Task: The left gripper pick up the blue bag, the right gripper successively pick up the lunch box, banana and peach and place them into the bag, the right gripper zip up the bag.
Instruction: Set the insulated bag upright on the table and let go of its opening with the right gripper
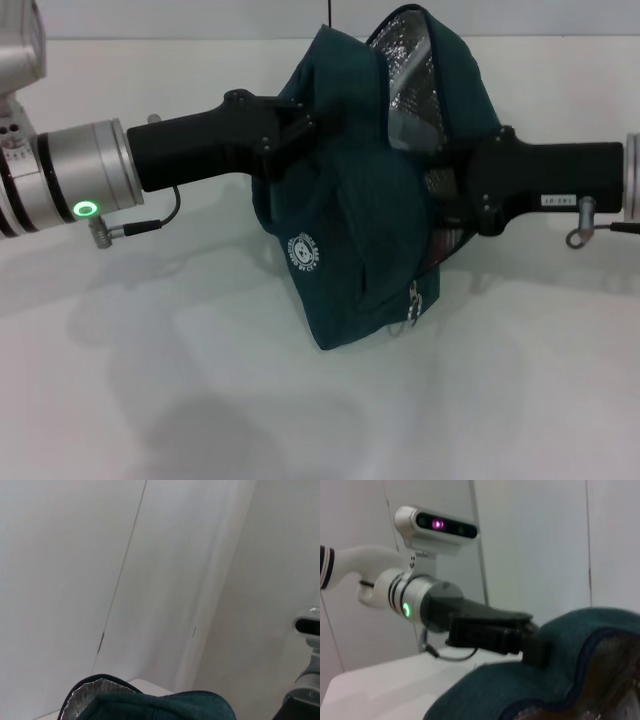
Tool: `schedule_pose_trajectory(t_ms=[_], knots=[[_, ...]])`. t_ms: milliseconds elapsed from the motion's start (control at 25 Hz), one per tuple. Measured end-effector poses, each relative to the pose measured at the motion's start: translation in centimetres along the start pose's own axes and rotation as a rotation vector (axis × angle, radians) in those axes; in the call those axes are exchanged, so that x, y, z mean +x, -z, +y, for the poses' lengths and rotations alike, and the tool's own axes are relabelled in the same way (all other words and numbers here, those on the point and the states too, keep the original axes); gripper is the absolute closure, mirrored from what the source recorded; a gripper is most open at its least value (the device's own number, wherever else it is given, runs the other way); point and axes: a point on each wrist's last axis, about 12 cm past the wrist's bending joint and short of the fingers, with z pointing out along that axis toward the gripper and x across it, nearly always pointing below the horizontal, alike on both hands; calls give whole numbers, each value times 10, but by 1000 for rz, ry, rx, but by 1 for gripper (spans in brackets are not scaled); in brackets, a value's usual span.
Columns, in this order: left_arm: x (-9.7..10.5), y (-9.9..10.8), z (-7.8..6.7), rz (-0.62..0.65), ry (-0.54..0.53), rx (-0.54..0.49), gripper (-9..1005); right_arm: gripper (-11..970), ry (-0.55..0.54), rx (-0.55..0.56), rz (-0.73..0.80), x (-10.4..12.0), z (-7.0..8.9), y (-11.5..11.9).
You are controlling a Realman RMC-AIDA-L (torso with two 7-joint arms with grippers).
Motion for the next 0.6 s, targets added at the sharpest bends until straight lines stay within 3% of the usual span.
schedule_pose_trajectory(t_ms=[240,480,600], knots=[[0,1,0,-6,3,-3,963,371,18,6,-76,-2,3,8],[2,3,0,-5,8,-10,963,228,30,189,-167,24,6,70],[3,4,0,-5,10,-13,963,232,22,265,-207,46,12,97]])
